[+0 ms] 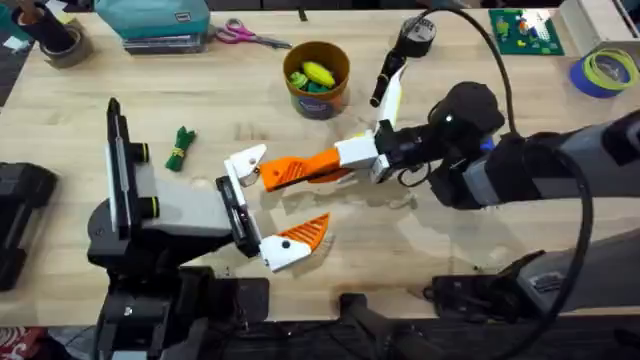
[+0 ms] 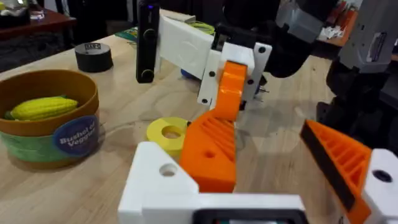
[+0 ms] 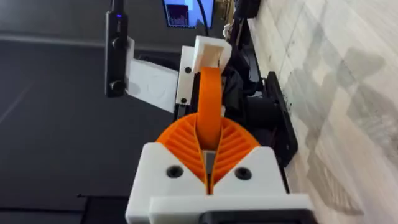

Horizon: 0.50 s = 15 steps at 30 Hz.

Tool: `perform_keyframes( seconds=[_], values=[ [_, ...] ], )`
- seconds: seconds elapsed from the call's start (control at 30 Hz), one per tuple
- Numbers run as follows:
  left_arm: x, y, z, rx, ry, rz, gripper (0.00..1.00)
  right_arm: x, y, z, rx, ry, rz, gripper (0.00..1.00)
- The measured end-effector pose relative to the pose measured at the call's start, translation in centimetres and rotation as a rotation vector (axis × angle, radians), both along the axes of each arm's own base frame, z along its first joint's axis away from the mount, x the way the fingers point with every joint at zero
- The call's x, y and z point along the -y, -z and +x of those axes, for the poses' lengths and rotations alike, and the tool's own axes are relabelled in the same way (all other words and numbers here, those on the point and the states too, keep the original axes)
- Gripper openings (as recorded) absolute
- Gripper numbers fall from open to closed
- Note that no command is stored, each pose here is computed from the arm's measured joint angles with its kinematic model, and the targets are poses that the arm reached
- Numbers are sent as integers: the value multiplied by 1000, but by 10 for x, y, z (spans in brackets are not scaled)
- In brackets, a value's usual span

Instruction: Pick up the gripper from the table and insert it into the empty holder that is missing its gripper. Then pick up a screw, insert it into the mounting hole, and use the screwdriver to tighten it. Finally, clean up the table by picking up the vegetable and placing it into the bucket.

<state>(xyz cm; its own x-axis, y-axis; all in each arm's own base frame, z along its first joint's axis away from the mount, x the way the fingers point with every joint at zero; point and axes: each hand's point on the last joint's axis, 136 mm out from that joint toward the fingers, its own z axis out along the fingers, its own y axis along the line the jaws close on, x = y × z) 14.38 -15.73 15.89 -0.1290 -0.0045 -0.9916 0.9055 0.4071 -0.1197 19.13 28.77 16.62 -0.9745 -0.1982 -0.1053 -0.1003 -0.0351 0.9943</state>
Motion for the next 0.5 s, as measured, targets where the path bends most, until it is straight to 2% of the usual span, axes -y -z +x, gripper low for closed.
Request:
perform_keyframes(
  seconds=[0.5],
  values=[
    [0,0,0,0,0,0,986,0,-2,0,17,0,9,9]
  ],
)
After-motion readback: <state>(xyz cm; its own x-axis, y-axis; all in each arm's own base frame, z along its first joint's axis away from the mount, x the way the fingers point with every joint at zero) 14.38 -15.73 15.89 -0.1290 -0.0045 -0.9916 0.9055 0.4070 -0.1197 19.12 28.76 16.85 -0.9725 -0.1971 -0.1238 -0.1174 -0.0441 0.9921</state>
